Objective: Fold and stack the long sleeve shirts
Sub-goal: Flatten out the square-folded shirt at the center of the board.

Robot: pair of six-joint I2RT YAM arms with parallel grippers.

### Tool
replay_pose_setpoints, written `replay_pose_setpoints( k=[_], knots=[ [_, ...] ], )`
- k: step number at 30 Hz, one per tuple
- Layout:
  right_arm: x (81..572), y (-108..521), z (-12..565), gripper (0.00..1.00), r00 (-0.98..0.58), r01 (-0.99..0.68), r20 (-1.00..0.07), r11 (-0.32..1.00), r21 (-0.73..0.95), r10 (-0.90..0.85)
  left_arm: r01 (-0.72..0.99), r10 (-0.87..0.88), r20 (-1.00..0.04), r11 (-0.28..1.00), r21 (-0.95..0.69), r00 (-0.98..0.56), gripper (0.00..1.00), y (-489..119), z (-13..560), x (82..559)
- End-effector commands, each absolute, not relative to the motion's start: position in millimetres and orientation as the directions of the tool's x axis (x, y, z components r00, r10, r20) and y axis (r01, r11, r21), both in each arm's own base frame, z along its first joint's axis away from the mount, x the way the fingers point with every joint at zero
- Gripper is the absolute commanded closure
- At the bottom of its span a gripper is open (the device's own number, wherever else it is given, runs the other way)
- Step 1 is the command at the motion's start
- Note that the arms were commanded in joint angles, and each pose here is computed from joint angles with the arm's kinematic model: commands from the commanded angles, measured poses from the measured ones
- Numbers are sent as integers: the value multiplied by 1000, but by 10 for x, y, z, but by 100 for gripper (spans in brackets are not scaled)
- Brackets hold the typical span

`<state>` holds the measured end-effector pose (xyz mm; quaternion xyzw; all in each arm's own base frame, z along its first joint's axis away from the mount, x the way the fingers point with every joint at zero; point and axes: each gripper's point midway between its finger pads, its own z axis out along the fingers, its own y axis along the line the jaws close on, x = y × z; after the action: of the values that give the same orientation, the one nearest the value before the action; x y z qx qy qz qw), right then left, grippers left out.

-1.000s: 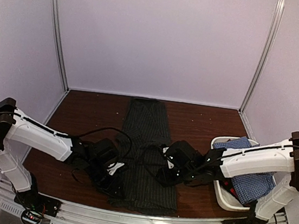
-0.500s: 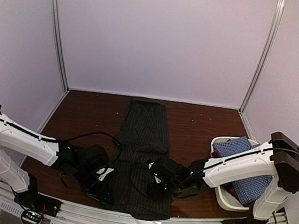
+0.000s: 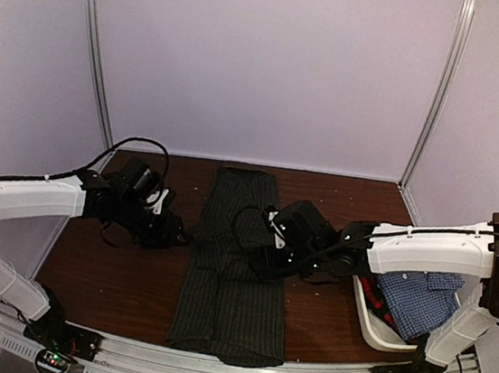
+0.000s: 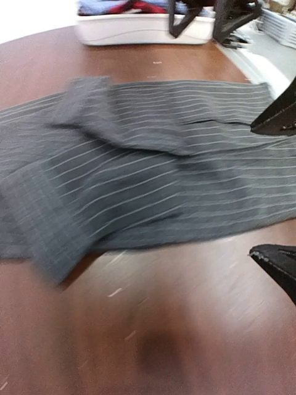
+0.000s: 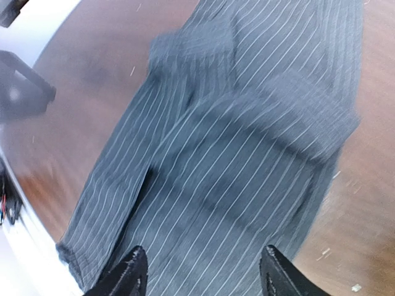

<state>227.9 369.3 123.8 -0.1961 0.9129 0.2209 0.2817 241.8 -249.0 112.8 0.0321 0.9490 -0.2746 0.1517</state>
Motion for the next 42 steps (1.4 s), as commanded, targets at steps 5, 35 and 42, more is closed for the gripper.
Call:
replay_pose_setpoints(
  k=[5, 35, 42],
  knots=[
    [2935, 3390, 1518, 24, -694, -445, -695, 871, 209, -188, 147, -108, -415, 831, -536, -903, 36, -2307, 971, 3384],
    [3610, 3401, 683, 25, -826, -357, -556, 848, 392, -91, 71, -189, -330, 768, -637, -925, 59, -2708, 449, 3905],
    [3608, 3493, 597, 31, -845, -347, -529, 830, 437, -75, 82, -183, -334, 760, -645, -925, 79, -2755, 496, 3919]
  ],
)
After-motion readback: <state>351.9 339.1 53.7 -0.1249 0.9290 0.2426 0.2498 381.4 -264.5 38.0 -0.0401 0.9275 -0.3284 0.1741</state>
